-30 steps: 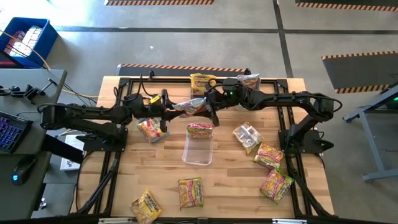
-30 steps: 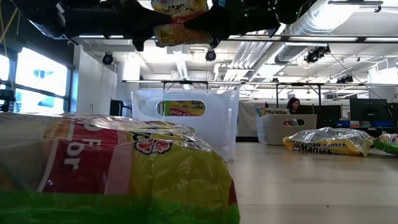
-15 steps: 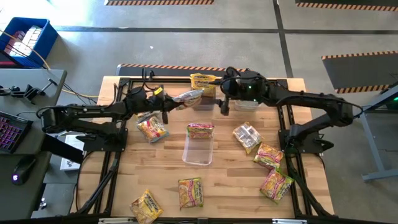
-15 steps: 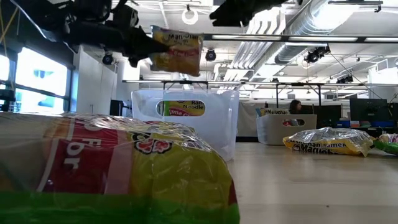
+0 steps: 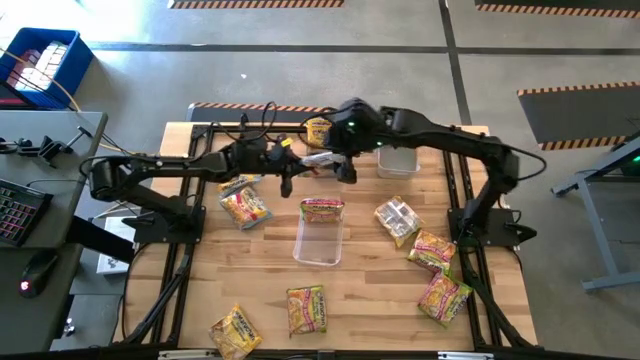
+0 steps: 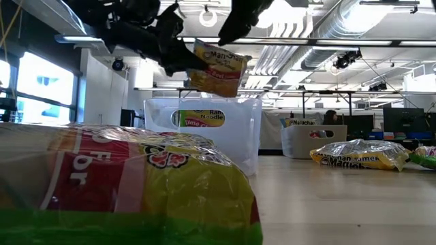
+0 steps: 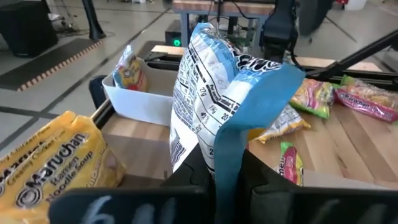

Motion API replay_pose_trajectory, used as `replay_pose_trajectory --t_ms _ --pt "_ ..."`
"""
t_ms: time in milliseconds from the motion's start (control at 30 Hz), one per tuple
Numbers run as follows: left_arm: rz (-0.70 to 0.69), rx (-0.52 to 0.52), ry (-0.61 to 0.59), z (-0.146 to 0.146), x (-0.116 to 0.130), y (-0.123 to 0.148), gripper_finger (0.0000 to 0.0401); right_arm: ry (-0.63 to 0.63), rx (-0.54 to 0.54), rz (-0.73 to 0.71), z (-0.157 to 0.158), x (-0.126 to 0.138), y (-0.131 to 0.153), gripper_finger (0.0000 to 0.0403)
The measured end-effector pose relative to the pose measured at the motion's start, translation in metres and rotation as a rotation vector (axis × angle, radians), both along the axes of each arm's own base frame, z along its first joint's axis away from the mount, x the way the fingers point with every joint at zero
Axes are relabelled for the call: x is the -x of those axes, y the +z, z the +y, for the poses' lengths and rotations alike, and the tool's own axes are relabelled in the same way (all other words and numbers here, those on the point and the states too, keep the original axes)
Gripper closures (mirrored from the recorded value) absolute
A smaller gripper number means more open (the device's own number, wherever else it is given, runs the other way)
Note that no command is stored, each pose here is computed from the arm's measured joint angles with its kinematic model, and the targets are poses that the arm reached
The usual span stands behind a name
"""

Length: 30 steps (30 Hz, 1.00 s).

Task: Sort Maruchan noodles
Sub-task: Put the blue noodle pack into the white bin

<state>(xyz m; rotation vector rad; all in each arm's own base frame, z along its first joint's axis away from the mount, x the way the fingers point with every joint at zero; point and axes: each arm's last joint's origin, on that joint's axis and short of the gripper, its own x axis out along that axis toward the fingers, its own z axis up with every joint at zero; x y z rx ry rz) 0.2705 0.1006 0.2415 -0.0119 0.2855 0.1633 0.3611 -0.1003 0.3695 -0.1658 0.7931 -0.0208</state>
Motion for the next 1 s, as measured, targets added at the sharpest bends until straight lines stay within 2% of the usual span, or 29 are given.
replay_pose_trajectory --t_ms 167,433,533,700,867,1000 --pt "-0.014 -0.017 -0.002 0.001 -0.003 0.005 0.0394 -0.001 -0.044 0.156 -0.005 -0.015 -0.013 0.0100" --pt "-0.022 -0.009 -0.034 0.001 -0.003 0.006 0.0395 -0.007 -0.056 0.227 -0.009 -0.028 -0.033 0.0113" --pt "-0.021 -0.013 -0.042 0.001 -0.003 0.006 0.0395 -0.008 -0.056 0.225 -0.009 -0.028 -0.033 0.0146" --pt "-0.022 -0.009 -0.040 0.001 -0.003 0.006 0.0392 -0.010 -0.057 0.223 -0.009 -0.028 -0.033 0.0225" --pt "-0.017 -0.013 -0.018 0.002 -0.003 0.006 0.0357 -0.003 -0.051 0.227 -0.009 -0.028 -0.033 0.0297" --pt "-0.003 -0.027 -0.014 0.003 0.001 0.008 0.0319 0.013 -0.009 0.235 -0.008 -0.020 -0.025 0.0332"
